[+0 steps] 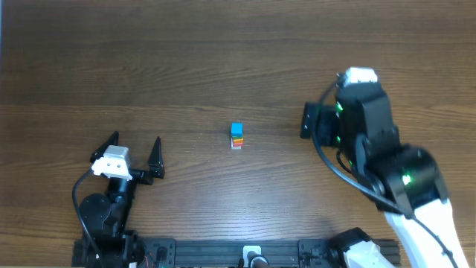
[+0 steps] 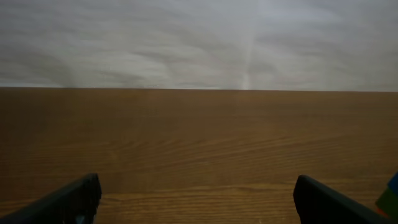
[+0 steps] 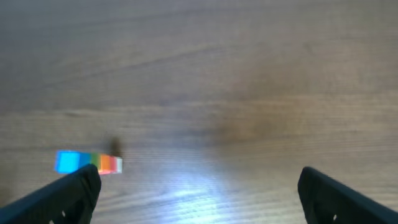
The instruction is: Stack Cubes
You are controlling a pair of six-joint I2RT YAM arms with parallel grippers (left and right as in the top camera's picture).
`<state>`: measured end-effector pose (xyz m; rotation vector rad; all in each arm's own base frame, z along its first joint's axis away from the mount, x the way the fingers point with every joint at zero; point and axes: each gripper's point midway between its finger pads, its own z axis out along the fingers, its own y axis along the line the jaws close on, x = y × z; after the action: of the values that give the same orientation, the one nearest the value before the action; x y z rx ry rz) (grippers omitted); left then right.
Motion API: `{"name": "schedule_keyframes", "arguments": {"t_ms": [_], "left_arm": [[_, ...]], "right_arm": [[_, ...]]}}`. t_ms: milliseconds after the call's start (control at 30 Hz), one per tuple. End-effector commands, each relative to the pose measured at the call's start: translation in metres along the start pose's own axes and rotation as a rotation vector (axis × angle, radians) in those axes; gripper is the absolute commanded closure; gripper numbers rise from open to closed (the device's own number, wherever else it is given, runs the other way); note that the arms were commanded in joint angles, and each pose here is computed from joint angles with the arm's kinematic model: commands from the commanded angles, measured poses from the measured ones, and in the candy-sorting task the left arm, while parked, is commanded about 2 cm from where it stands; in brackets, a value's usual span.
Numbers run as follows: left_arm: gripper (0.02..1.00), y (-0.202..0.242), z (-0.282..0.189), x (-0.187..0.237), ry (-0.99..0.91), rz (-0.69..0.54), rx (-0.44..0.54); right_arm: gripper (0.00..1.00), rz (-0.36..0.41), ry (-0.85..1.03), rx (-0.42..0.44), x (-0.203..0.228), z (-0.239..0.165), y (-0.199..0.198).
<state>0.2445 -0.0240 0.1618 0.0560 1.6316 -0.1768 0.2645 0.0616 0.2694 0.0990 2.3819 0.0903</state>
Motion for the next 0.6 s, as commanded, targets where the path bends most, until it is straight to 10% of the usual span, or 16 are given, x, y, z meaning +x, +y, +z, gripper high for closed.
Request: {"name": "schedule_keyframes", "arguments": {"t_ms": [33, 600], "left_arm": [[0.018, -0.001, 0.0, 0.002, 0.001, 0.014, 0.007], [0.018, -0.001, 0.0, 0.002, 0.001, 0.014, 0.007]], "right_arm": [[0.009, -0.005, -0.112, -0.053, 0.02, 0.007, -0.017], [0.009, 0.09, -0.452, -0.034, 0.077, 0.03, -0.068]]}}
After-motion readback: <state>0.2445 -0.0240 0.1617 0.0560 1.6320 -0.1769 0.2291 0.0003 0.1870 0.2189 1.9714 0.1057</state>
